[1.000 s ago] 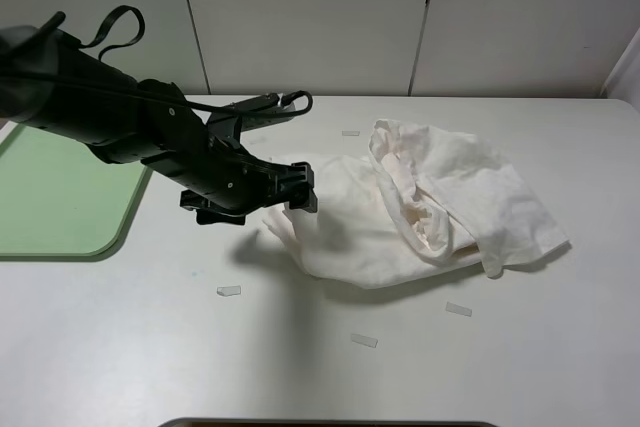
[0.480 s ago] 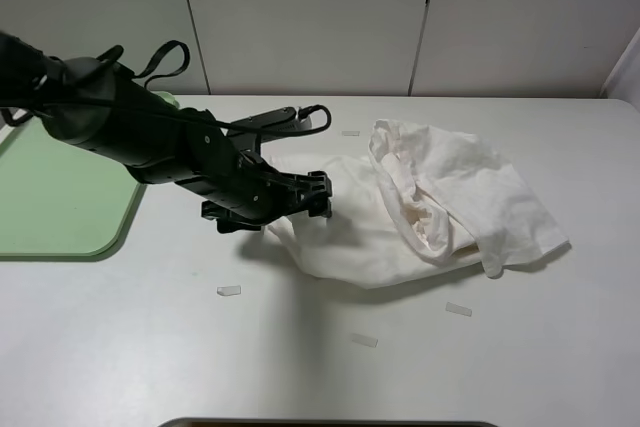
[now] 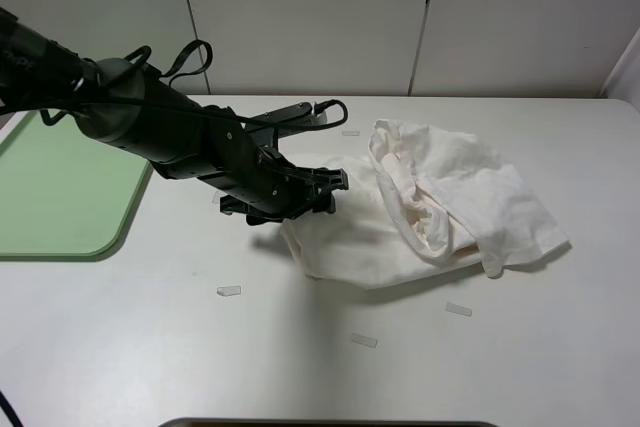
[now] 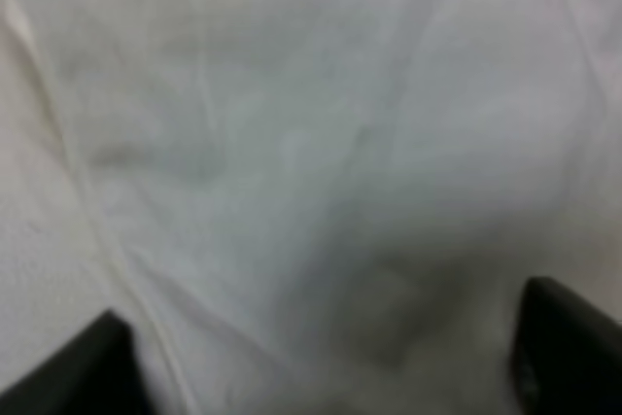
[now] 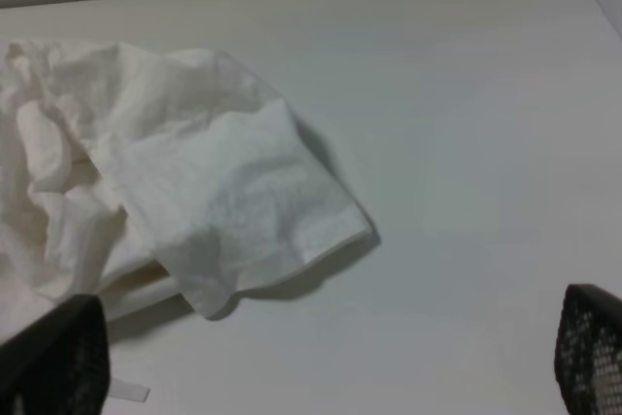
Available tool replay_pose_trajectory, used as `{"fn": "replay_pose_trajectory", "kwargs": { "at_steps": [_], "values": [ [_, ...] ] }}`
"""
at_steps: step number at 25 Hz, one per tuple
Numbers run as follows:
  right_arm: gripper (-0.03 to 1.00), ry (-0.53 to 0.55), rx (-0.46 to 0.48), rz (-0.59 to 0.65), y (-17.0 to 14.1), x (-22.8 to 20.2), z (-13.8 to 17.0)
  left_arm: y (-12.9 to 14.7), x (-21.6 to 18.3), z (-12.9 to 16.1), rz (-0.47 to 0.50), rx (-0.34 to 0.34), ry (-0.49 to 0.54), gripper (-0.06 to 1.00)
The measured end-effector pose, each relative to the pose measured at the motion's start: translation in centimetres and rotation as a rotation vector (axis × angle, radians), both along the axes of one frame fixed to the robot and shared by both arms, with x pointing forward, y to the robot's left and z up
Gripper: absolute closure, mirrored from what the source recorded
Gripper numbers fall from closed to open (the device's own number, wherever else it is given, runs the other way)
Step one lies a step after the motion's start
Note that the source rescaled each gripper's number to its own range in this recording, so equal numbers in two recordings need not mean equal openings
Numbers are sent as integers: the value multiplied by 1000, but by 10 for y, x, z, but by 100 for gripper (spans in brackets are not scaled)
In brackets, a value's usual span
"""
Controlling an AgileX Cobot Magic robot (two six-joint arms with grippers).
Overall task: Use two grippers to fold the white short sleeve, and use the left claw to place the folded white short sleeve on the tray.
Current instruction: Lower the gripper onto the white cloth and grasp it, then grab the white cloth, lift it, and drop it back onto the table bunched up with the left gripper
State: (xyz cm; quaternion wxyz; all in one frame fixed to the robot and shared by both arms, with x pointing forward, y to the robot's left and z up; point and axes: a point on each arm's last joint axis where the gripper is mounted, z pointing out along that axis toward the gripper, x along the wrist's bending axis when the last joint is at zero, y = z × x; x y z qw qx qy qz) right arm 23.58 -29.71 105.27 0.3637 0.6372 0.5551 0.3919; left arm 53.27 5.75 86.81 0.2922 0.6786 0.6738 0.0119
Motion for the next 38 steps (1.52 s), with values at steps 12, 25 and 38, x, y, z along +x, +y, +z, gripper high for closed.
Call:
{"fn": "replay_pose_trajectory", "kwargs": {
  "at_steps": [12, 25, 38],
  "values": [
    [-3, 0, 0, 0, 0, 0, 0, 0, -1, -1, -2, 1, 15, 94],
    [-3, 0, 0, 0, 0, 0, 0, 38, -4, 57, -159, 71, 110, 94],
    [-3, 0, 0, 0, 0, 0, 0, 102, -37, 153, -304, 277, 60, 94]
  ]
}}
